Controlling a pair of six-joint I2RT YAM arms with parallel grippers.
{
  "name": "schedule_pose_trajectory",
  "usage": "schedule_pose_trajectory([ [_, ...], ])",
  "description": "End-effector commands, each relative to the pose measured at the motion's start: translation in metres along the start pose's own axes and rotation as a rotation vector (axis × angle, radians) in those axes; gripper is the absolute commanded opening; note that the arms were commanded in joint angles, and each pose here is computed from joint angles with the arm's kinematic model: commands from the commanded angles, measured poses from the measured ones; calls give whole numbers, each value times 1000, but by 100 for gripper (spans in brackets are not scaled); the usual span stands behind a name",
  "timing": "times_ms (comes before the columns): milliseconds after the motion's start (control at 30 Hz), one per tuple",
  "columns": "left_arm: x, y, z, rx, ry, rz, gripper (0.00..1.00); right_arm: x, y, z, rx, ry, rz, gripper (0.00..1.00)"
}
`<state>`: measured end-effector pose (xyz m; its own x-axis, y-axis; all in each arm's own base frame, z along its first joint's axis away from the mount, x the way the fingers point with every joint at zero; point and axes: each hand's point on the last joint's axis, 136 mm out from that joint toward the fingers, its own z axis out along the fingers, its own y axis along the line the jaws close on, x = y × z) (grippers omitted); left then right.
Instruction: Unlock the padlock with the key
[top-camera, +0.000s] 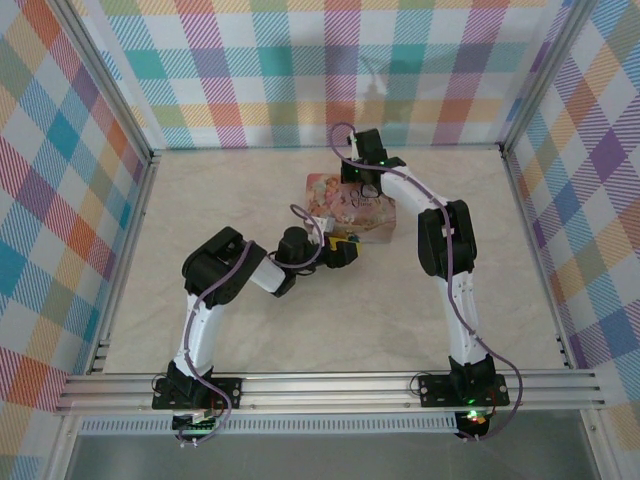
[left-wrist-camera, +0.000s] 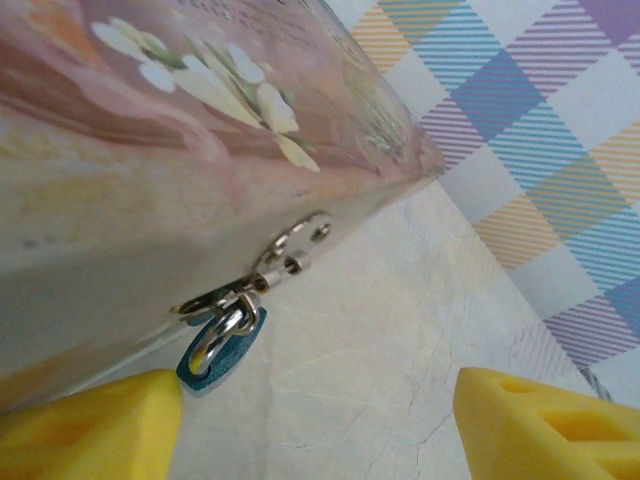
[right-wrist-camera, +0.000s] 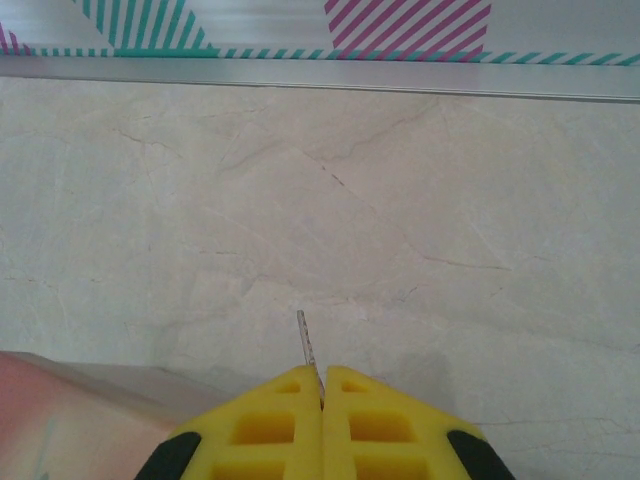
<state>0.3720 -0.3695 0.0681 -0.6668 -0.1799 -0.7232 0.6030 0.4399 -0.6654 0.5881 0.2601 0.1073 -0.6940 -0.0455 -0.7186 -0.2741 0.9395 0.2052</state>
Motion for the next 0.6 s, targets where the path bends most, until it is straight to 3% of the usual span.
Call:
schedule_pose_trajectory([
  [0, 0, 10, 5, -94, -10, 35, 73, 41, 24, -5, -53, 142, -5, 0],
  [267, -8, 38, -10, -350, -129, 44, 78, 41, 25, -7, -57, 142, -1, 0],
  [433, -13, 48, -11, -452, -132, 63, 79, 40, 27, -10, -66, 137, 0, 0],
  [567, -12, 36, 1, -381, -109, 67, 80, 40, 29, -10, -70, 136, -1, 0],
])
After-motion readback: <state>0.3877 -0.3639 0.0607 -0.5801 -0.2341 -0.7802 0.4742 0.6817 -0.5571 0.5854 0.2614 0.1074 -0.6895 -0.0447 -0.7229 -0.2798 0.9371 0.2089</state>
